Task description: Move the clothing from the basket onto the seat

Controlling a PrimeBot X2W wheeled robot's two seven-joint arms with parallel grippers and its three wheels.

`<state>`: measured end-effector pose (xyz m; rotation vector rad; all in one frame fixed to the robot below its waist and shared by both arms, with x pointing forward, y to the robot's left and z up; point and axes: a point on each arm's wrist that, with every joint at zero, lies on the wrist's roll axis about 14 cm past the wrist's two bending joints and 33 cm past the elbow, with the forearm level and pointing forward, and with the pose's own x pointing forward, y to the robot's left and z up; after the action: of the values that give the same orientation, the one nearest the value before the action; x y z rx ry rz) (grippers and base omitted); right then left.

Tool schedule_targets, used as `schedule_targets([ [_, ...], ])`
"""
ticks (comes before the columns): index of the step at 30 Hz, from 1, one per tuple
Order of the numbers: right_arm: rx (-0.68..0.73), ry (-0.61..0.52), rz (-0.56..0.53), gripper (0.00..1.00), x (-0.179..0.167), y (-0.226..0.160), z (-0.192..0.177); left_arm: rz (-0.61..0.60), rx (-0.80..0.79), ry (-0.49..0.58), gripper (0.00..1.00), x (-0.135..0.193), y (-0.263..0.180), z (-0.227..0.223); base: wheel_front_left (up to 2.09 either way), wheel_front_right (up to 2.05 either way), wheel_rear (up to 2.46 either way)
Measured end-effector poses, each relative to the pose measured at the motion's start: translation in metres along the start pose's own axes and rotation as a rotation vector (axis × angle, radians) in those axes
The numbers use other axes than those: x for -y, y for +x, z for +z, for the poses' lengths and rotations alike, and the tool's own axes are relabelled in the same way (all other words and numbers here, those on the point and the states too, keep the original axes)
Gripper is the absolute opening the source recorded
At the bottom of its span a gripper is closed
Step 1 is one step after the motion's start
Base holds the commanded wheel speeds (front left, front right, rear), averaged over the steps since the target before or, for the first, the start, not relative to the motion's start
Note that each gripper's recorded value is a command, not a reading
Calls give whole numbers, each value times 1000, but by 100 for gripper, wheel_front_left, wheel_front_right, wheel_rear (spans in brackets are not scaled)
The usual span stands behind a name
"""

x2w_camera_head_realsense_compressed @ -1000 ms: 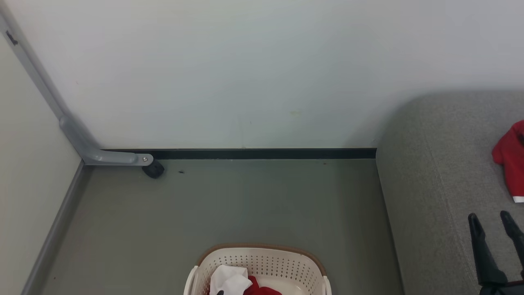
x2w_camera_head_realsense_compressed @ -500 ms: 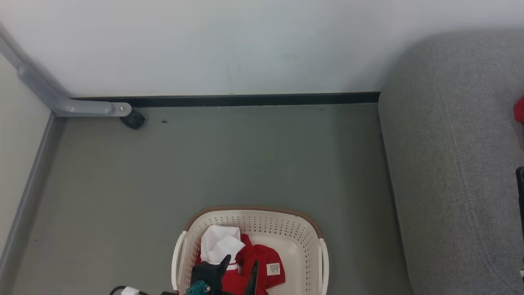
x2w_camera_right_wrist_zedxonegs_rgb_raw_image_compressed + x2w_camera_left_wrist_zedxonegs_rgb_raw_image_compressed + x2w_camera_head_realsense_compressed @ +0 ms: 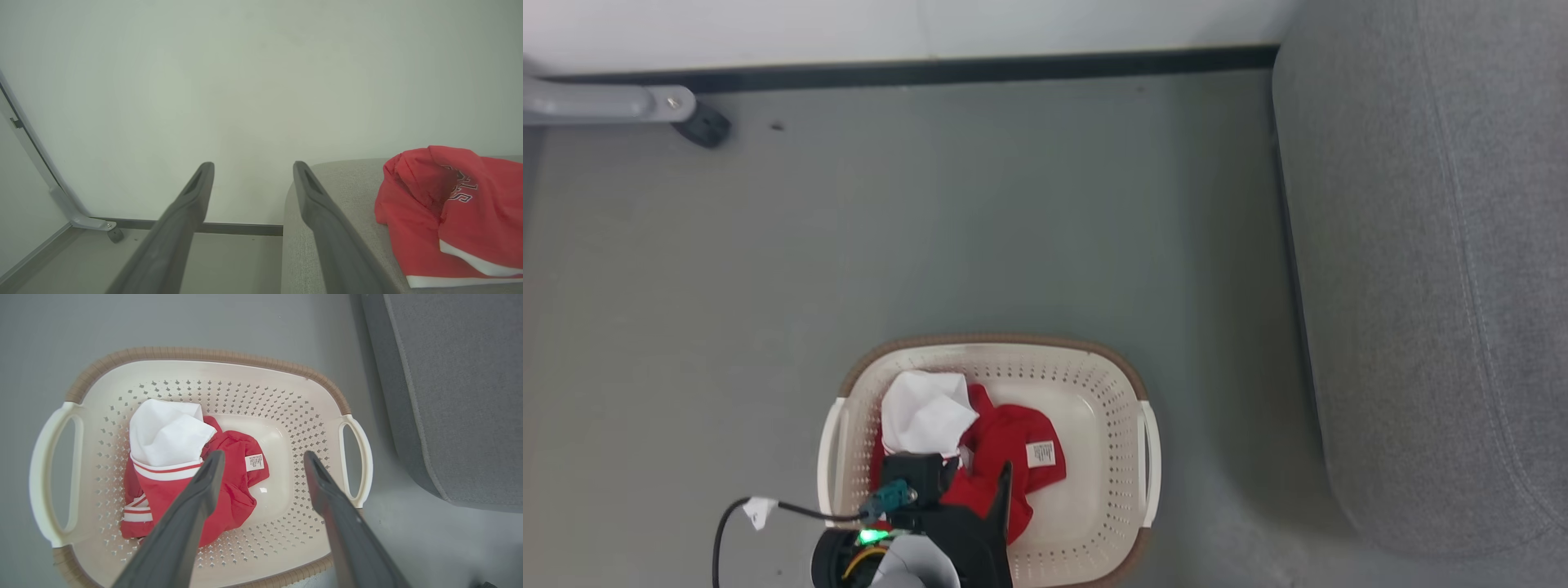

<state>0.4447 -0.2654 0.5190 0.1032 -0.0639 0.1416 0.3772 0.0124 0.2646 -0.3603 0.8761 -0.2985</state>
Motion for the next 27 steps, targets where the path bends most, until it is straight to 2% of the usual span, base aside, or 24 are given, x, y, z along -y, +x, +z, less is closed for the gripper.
schedule_targets([
  [9, -17, -13, -33, 100, 19, 11, -10, 33, -102, -48, 100, -17, 40, -13, 0, 0, 0],
  [14, -16, -18, -48, 100, 29, 22, -16, 82, -198, -90, 100, -35, 59, -37, 0, 0, 0],
  [24, -108, -41, -62, 100, 44, 26, -46, 163, -328, -103, 100, -66, 90, -75, 0, 0, 0],
  [27, -136, -43, -66, 100, 47, 26, -55, 198, -368, -71, 100, -80, 94, -87, 0, 0, 0],
])
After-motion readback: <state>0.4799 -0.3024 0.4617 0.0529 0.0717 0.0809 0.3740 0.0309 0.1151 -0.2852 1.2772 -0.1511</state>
